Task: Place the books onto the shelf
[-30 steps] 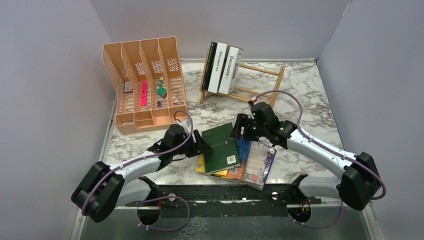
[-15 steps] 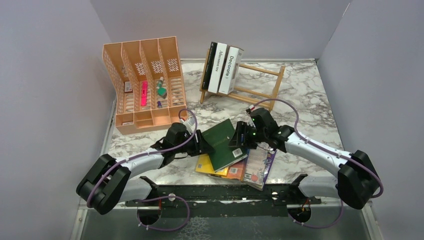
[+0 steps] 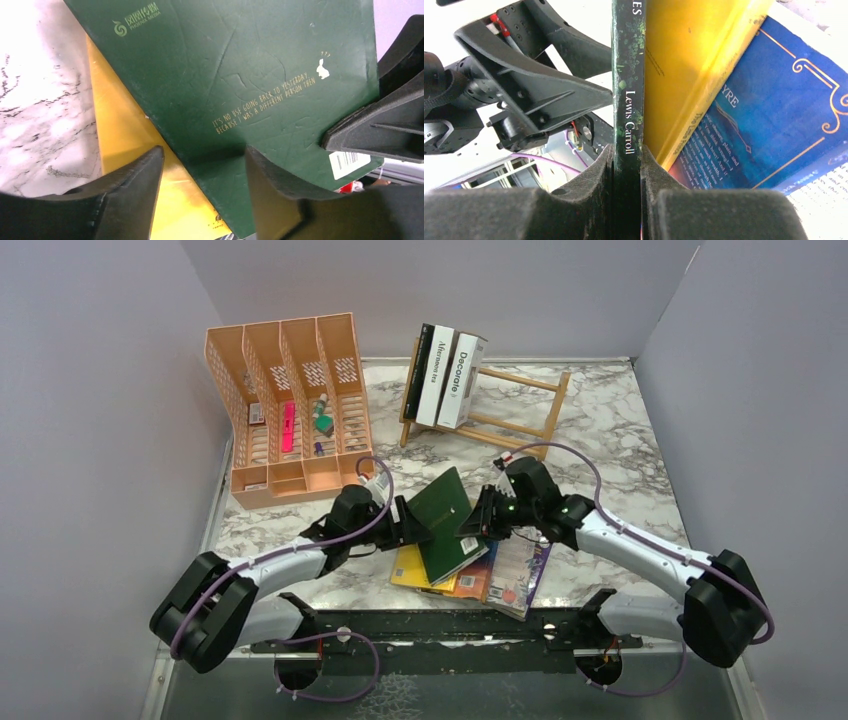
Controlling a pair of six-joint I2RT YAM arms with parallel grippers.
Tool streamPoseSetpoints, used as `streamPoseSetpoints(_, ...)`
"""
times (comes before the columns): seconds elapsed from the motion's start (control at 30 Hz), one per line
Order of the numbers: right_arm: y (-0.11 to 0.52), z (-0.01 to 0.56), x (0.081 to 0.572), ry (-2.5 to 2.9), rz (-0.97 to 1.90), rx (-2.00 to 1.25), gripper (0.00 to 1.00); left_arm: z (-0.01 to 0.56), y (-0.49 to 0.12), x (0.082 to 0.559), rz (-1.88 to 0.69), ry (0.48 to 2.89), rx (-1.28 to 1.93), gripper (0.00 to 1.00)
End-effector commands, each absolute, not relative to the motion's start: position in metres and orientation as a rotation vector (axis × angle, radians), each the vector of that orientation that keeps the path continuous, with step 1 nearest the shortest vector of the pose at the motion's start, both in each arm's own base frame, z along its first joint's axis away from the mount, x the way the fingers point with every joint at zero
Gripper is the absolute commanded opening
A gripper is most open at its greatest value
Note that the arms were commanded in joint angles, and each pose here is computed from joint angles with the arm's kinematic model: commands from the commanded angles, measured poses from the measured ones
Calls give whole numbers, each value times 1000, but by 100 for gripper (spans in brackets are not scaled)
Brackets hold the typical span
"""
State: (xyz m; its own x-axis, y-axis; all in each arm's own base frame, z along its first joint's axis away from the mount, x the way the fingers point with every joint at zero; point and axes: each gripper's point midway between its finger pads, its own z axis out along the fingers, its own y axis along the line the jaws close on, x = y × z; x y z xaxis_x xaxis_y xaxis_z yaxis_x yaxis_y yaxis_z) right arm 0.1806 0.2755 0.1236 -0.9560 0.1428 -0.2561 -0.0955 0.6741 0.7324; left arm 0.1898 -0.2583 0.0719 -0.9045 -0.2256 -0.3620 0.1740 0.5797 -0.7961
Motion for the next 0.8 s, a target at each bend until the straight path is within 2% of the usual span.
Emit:
streamPoseSetpoints(0.0, 273, 139, 185, 2489, 1173, 25, 1, 107, -262, 207, -1283, 2246, -83, 80)
streamPoseSetpoints(0.13, 279, 183, 194, 2304, 1296, 79, 1, 144, -263, 218, -1331, 2130, -147, 95)
streamPoseSetpoints(0.27, 288, 246, 203, 2054, 1471, 89, 1, 183, -266, 219, -1438, 2021, -196, 98)
streamPoseSetpoints(0.37, 295, 284, 204, 1930, 1577, 66, 0, 237, -269, 214, -1591, 1822, -149, 98)
streamPoseSetpoints(0.47, 300, 312, 206, 1837, 1638, 43, 1, 289, -268, 205, -1675, 1662, -73, 95)
streamPoseSetpoints(0.63, 301, 343, 206, 1722, 1692, 19, 1, 344, -262, 186, -1742, 1514, 28, 77)
streamPoseSetpoints(0.77, 297, 364, 200, 1635, 1727, -12, 1, 365, -258, 175, -1775, 1457, 59, 73)
